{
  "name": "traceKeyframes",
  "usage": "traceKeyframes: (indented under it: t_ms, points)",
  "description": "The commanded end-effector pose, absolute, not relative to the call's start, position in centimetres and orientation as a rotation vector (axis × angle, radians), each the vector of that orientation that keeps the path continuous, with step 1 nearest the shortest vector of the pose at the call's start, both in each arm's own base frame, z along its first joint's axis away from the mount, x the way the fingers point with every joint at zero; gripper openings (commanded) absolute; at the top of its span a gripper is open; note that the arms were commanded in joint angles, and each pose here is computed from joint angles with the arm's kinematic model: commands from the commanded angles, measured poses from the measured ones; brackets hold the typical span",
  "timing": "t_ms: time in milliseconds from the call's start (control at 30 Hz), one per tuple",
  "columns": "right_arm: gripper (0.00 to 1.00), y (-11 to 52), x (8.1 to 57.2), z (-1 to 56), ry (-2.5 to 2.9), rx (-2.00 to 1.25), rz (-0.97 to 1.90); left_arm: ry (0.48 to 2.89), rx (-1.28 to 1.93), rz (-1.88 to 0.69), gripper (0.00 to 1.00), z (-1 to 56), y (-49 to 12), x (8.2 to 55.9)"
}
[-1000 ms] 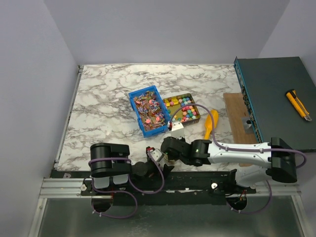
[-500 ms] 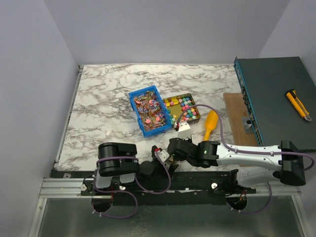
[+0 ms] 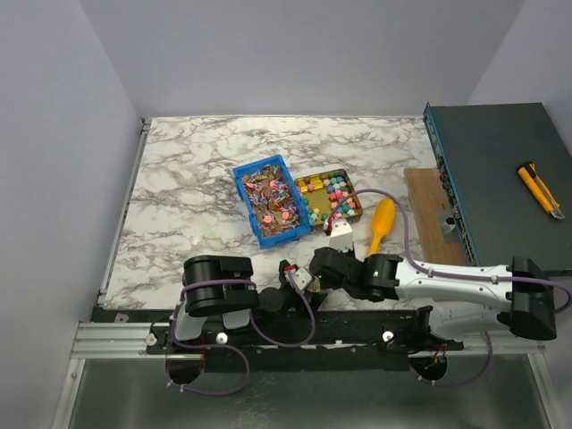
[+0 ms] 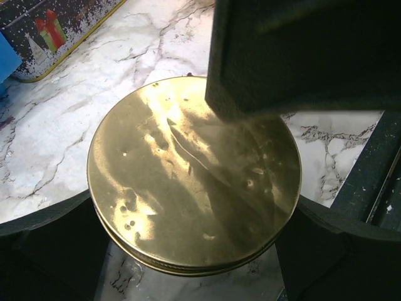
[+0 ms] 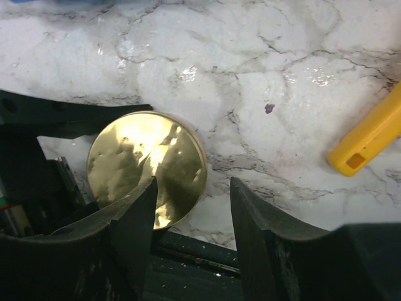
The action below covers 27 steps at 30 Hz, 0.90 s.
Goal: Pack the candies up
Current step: Screw the bottle lid onto the packing bottle.
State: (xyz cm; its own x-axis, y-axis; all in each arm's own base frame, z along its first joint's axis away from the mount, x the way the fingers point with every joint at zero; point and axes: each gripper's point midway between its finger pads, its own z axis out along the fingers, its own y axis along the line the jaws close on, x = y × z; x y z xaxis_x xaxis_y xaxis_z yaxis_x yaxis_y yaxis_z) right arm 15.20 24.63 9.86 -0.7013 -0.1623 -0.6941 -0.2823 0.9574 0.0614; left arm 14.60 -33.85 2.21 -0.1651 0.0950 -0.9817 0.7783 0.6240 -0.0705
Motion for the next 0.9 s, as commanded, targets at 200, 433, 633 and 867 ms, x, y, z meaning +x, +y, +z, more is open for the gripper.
traceKeyframes:
  t_ms: [200,433,633,867]
  points:
    - [0.47,24.6,17.3,9.3,2.389,-0.235,0.350,1.623,0.729,-0.763,0.91,2.7,-34.1,14.3]
    - [0.43,25.5,17.9,8.6,2.418,-0.223,0.476,1.638,0.732,-0.747,0.88,2.3,-33.4,14.2]
    - [0.36,26.1,17.5,8.0,2.440,-0.238,0.530,1.645,0.725,-0.736,0.87,2.1,-33.1,14.3]
    - [0.30,25.1,16.2,6.7,2.483,-0.237,0.540,1.651,0.702,-0.723,0.88,2.1,-33.0,14.6]
